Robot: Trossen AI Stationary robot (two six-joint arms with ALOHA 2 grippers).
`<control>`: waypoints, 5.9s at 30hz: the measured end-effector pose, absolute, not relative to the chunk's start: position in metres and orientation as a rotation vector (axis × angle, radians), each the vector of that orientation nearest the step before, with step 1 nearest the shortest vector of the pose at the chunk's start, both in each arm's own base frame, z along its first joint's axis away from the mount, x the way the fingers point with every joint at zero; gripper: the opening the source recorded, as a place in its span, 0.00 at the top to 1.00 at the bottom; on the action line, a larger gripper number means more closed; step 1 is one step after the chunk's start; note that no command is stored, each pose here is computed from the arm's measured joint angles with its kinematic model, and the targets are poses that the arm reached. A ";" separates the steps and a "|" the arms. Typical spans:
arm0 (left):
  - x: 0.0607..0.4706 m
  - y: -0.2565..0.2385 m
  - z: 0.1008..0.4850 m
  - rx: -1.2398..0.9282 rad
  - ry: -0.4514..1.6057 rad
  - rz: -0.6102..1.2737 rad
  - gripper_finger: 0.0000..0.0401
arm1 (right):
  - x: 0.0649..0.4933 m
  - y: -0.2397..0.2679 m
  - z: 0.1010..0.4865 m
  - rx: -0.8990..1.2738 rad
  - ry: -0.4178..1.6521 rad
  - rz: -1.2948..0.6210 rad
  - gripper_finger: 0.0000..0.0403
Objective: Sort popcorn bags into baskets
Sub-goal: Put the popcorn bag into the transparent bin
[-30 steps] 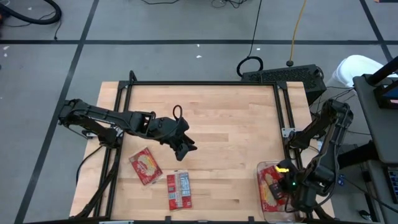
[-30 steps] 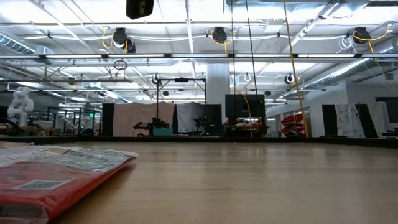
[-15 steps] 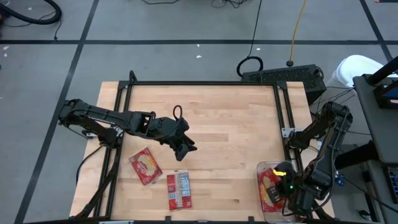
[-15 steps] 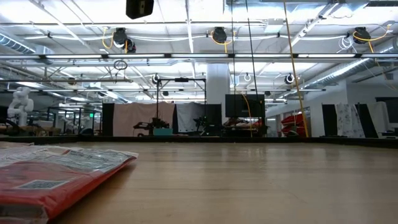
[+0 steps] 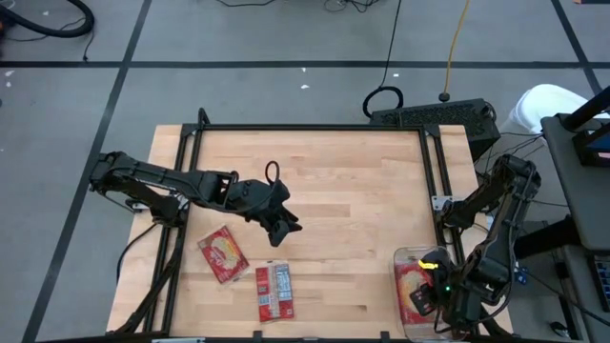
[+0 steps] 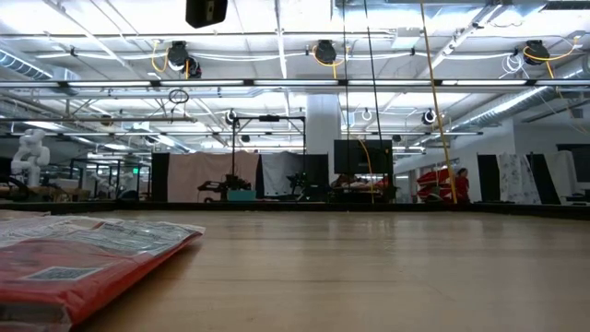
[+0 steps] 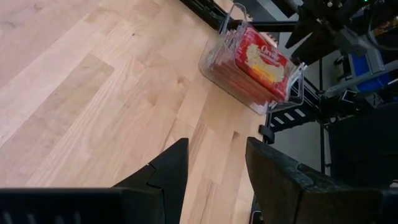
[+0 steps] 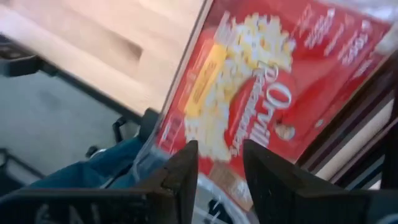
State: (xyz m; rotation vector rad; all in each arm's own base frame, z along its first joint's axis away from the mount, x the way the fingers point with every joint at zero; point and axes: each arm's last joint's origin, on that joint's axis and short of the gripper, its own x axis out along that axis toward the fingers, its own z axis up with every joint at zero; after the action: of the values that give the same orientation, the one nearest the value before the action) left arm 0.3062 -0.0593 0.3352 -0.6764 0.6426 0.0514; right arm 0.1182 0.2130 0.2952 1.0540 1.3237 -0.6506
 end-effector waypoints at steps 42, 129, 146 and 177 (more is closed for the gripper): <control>0.293 -0.122 0.282 -0.651 1.043 0.149 0.59 | 0.117 0.181 0.289 1.139 0.999 -0.521 1.00; 0.287 -0.075 0.384 0.155 0.247 0.143 1.00 | 0.250 0.069 0.365 0.634 0.267 0.173 0.55; 0.293 -0.050 0.381 0.042 0.263 0.300 1.00 | 0.258 0.021 0.362 0.086 0.225 -0.035 0.41; 0.270 -0.051 0.417 -0.559 0.000 0.303 0.71 | 0.258 0.013 0.356 -0.206 0.290 -0.039 0.98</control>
State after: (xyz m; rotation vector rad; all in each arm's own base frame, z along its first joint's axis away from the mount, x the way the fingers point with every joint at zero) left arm 0.2702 -0.0507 0.4174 -0.5593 0.0002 0.3025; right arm 0.2582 0.0134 0.3555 -0.2059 0.2904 -0.0389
